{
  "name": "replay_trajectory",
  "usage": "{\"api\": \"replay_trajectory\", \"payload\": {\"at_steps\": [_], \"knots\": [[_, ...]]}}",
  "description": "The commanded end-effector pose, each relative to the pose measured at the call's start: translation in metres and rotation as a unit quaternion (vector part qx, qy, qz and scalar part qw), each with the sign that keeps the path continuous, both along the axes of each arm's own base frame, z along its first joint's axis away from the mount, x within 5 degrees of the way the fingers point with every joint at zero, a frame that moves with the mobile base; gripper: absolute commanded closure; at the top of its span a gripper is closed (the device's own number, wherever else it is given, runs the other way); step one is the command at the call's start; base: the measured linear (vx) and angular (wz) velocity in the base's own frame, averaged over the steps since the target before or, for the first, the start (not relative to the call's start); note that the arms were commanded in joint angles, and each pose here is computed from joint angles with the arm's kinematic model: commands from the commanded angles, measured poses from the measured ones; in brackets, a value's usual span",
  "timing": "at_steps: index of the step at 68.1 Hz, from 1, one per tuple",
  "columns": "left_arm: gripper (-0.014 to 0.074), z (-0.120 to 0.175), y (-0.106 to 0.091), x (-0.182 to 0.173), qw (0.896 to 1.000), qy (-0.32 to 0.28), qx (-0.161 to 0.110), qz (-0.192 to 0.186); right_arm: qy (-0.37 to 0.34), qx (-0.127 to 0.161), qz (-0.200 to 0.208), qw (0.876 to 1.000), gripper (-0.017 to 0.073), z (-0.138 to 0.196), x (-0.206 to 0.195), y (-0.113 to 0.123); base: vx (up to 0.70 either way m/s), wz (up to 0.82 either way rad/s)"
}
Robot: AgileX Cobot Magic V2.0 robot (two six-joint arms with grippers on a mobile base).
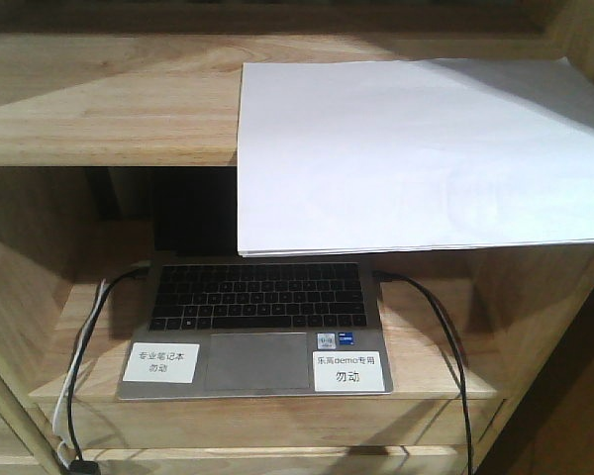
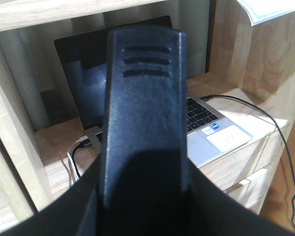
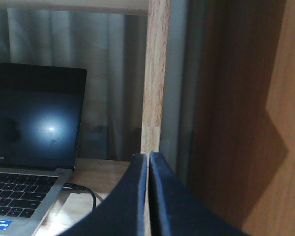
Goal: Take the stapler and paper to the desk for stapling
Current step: 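Lift the stapler with the left gripper and pull it back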
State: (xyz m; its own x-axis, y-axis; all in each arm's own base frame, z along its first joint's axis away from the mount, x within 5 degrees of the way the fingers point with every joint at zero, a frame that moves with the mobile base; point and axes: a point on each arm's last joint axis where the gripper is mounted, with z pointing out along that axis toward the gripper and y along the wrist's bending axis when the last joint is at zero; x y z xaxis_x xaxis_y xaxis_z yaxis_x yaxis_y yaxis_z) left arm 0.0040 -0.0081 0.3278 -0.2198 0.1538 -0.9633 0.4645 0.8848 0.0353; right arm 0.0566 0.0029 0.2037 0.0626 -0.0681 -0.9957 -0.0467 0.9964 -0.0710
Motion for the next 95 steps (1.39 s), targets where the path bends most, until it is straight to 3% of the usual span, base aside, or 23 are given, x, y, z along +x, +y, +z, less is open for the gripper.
{"api": "replay_trajectory", "payload": {"at_steps": [1, 34, 42, 48, 55, 60, 63, 65, 67, 72, 75, 80, 88, 95], "knots": [[0.06, 0.018, -0.001, 0.001, 0.998, -0.055, -0.036, 0.0, -0.042, -0.002, -0.001, 0.999, 0.0569, 0.006, -0.001, 0.0, 0.0, 0.0], [0.06, 0.018, -0.001, 0.001, 0.998, -0.055, -0.036, 0.0, -0.033, -0.003, -0.001, 0.999, 0.0569, 0.004, -0.001, 0.0, 0.0, 0.0], [0.06, 0.018, -0.001, 0.001, 0.998, -0.055, -0.036, 0.0, -0.022, -0.035, -0.003, 0.999, 0.0569, 0.002, -0.001, 0.0, 0.0, 0.0], [0.06, 0.018, -0.001, 0.001, 0.998, -0.055, -0.036, 0.0, -0.019, 0.022, 0.002, 1.0, 0.0569, 0.002, -0.001, 0.0, 0.0, 0.0], [0.06, 0.018, -0.001, 0.001, 0.998, -0.055, -0.036, 0.0, -0.019, 0.158, 0.015, 0.987, 0.0569, 0.003, -0.001, 0.0, 0.0, 0.0], [0.06, 0.018, -0.001, 0.001, 0.998, -0.055, -0.036, 0.0, -0.014, 0.28, 0.027, 0.959, 0.0569, 0.004, -0.001, 0.0, 0.0, 0.0], [0.06, 0.018, -0.001, 0.001, 0.998, -0.055, -0.036, 0.0, -0.009, 0.35, 0.033, 0.936, 0.0569, 0.004, -0.001, 0.0, 0.0, 0.0], [0.06, 0.018, -0.001, 0.001, 0.998, -0.055, -0.036, 0.0, -0.007, 0.38, 0.036, 0.924, 0.0569, 0.004, -0.001, 0.0, 0.0, 0.0], [0.06, 0.018, -0.001, 0.001, 0.998, -0.055, -0.036, 0.0, -0.003, 0.435, 0.041, 0.9, 0.0569, 0.004, -0.001, 0.001, 0.0, 0.0], [0.06, 0.018, -0.001, 0.001, 0.998, -0.055, -0.036, 0.0, 0.003, 0.506, 0.047, 0.861, 0.0569, 0.004, -0.001, 0.001, 0.0, 0.0], [0.06, 0.018, -0.001, 0.001, 0.998, -0.055, -0.036, 0.0, 0.011, 0.555, 0.048, 0.83, 0.0568, 0.003, -0.001, 0.0, 0.0, 0.0], [0.06, 0.018, -0.001, 0.001, 0.998, -0.055, -0.036, 0.0, 0.022, 0.584, 0.056, 0.809, 0.0565, 0.002, -0.001, 0.002, 0.0, 0.0], [0.06, 0.018, -0.001, 0.001, 0.998, -0.055, -0.036, 0.0, 0.043, 0.559, 0.088, 0.824, 0.0527, 0.002, -0.001, 0.006, 0.0, 0.0], [0.06, 0.018, -0.001, 0.001, 0.998, -0.055, -0.036, 0.0, 0.07, 0.55, 0.125, 0.823, 0.0449, 0.002, -0.002, 0.011, 0.0, 0.0]]}}
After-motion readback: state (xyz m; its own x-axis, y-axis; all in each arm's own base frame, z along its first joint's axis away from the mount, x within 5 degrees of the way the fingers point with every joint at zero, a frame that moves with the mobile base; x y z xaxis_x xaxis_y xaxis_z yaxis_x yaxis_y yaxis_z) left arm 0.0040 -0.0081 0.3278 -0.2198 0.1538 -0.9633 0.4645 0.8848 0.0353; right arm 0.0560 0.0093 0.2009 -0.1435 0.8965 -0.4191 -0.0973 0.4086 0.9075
